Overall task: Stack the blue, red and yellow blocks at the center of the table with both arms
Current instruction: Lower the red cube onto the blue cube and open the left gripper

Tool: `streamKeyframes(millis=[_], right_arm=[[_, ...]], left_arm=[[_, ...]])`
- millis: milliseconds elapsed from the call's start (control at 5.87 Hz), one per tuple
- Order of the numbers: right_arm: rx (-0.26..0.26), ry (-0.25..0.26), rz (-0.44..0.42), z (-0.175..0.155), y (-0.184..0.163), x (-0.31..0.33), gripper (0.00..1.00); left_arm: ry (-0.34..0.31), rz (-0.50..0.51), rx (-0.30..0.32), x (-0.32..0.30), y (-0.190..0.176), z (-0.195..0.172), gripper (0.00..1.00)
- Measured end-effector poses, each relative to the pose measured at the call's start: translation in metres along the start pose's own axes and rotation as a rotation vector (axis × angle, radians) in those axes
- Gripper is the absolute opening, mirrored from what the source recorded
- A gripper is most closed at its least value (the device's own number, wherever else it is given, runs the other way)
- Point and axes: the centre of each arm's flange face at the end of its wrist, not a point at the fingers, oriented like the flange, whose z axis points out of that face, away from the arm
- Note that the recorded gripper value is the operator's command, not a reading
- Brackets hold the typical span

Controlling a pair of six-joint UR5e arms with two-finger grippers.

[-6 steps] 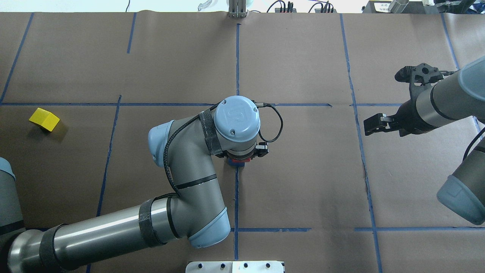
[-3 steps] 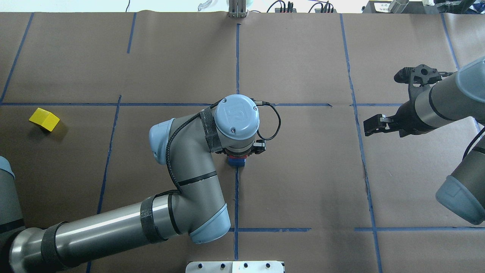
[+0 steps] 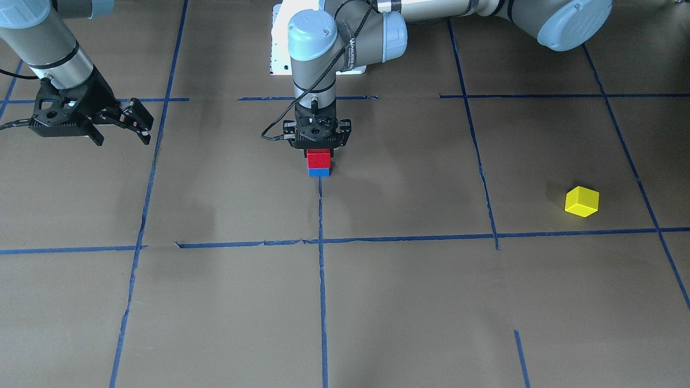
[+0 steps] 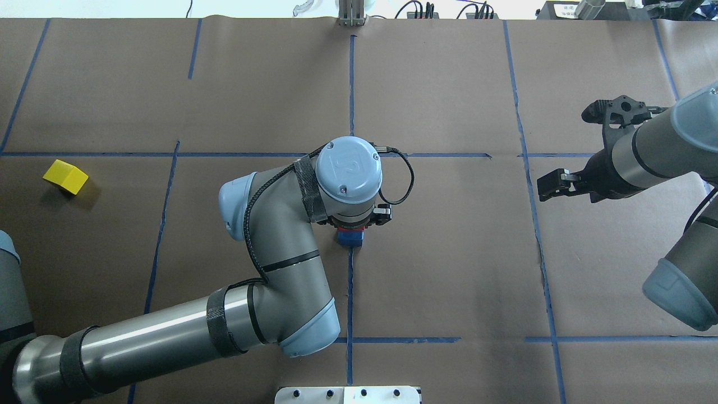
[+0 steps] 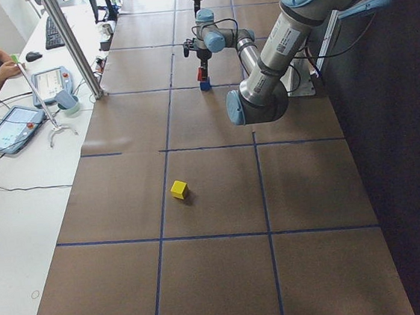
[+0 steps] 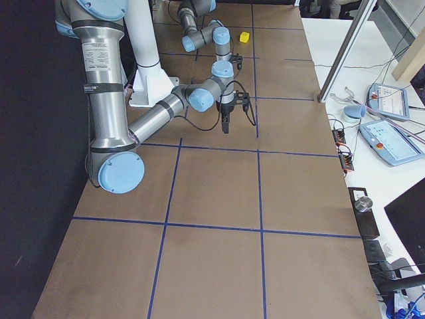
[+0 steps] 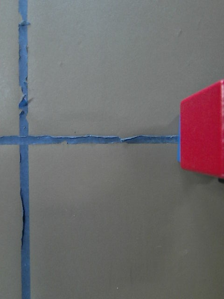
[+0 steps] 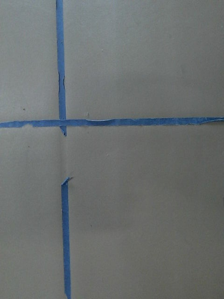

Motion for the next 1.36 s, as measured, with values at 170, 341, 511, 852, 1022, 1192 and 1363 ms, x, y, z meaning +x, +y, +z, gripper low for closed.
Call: streamKeyframes(millis=[170, 341, 511, 852, 1022, 1192, 1363], right_arm=[[-0.001, 0.001, 0.000, 0.0009, -0.0003, -0.0001, 1.00], [-0.001, 0.001, 0.000, 0.0015, -0.0006, -0.0002, 1.00], [-0.002, 0.002, 0.001, 0.0022, -0.0011, -0.0005, 1.00], [-0.003, 0.003, 0.001, 0.0036, -0.0013, -0.0007, 1.00], [-0.004, 0.004, 0.001, 0.0048, -0.0016, -0.0005, 1.00], [-0.005, 0.006, 0.002, 0.0059, -0.0020, -0.0001, 1.00], [-0.005, 0.006, 0.002, 0.0060, -0.0023, -0.0004, 1.00]], left_arm=[[0.000, 0.000, -0.002, -0.0002, 0.0004, 0.0005, 0.38], [0.000, 0.000, -0.003, -0.0003, 0.0008, 0.0008, 0.53], [-0.002, 0.001, -0.004, -0.0006, 0.0013, 0.0018, 0.58], [-0.002, 0.002, -0.006, -0.0005, 0.0025, 0.0031, 0.75], [-0.001, 0.002, -0.006, 0.0000, 0.0027, 0.0027, 0.79], [0.001, 0.003, -0.005, 0.0009, 0.0027, 0.0016, 0.84], [0.005, 0.004, -0.004, 0.0020, 0.0029, -0.0004, 0.87]])
